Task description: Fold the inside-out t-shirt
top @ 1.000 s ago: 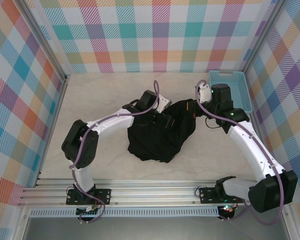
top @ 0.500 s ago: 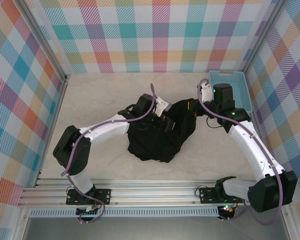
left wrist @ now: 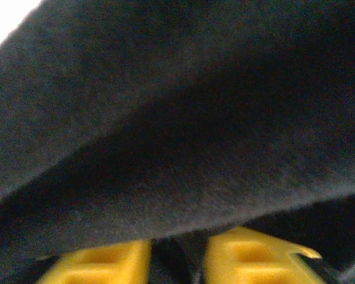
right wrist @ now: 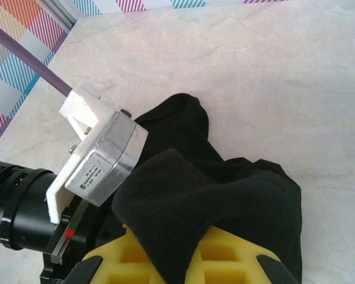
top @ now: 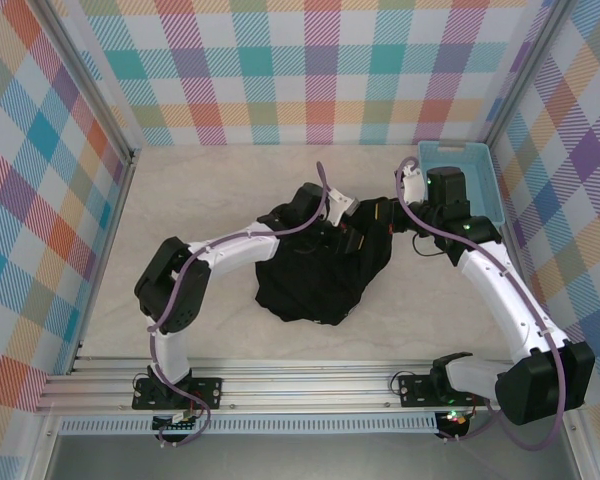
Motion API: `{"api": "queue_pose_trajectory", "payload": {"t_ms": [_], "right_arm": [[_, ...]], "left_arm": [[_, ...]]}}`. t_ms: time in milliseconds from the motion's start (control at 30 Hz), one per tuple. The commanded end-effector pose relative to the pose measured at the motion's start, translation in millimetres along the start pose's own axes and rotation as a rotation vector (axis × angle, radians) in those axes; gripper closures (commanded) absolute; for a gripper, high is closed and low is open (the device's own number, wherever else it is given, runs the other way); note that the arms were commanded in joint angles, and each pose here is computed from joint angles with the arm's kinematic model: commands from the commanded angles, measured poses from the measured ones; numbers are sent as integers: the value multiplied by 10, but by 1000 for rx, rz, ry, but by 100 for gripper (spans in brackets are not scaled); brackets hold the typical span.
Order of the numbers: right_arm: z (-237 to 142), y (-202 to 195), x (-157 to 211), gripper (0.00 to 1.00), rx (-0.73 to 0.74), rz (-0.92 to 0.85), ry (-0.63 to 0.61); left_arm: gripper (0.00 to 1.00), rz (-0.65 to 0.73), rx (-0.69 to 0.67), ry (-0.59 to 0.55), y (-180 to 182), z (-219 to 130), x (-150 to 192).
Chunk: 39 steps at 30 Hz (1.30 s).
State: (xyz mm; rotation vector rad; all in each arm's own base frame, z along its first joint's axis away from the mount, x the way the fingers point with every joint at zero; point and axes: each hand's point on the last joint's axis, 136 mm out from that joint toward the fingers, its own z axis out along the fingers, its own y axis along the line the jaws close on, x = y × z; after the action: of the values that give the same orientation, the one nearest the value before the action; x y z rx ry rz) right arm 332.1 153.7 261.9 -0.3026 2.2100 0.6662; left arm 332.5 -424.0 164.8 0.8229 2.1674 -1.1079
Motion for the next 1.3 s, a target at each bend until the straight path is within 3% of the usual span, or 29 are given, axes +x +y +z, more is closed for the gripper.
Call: {"api": "queue_pose_trajectory", "payload": {"t_ms": [0,100,433,633,767,933,967,1100,1267], "right_arm": [[-60,0,-85,100,3,-14,-40],[-111,-76,-152,100,58,-25,-63],[-254,270,-627,96,-91,-66,-219],[-190,21,-813,89,54,20,-211],[-119,-39,-764,81,79,17,-163],[-225,436,-644,59,-175,-132,-148],[-249,435,-632,55,-171,-132,-153],[-255,10,-566,46,73,-41,-140],[-202,496,-395,31,-175,-148,-165]], "left_arm": [[88,36,15,-106,-115,-205,-349],[100,56,37,-164,-226,-574,-505],[100,121,3,-374,-583,-1806,-913],[100,135,-45,-475,-769,-2280,-1169],[100,127,-125,-490,-735,-2458,-1250],[100,141,-178,-457,-661,-2458,-1218],[100,145,-179,-454,-662,-2458,-1215],[100,153,-206,-449,-650,-2509,-1230],[100,133,-208,-415,-610,-2485,-1168]]}}
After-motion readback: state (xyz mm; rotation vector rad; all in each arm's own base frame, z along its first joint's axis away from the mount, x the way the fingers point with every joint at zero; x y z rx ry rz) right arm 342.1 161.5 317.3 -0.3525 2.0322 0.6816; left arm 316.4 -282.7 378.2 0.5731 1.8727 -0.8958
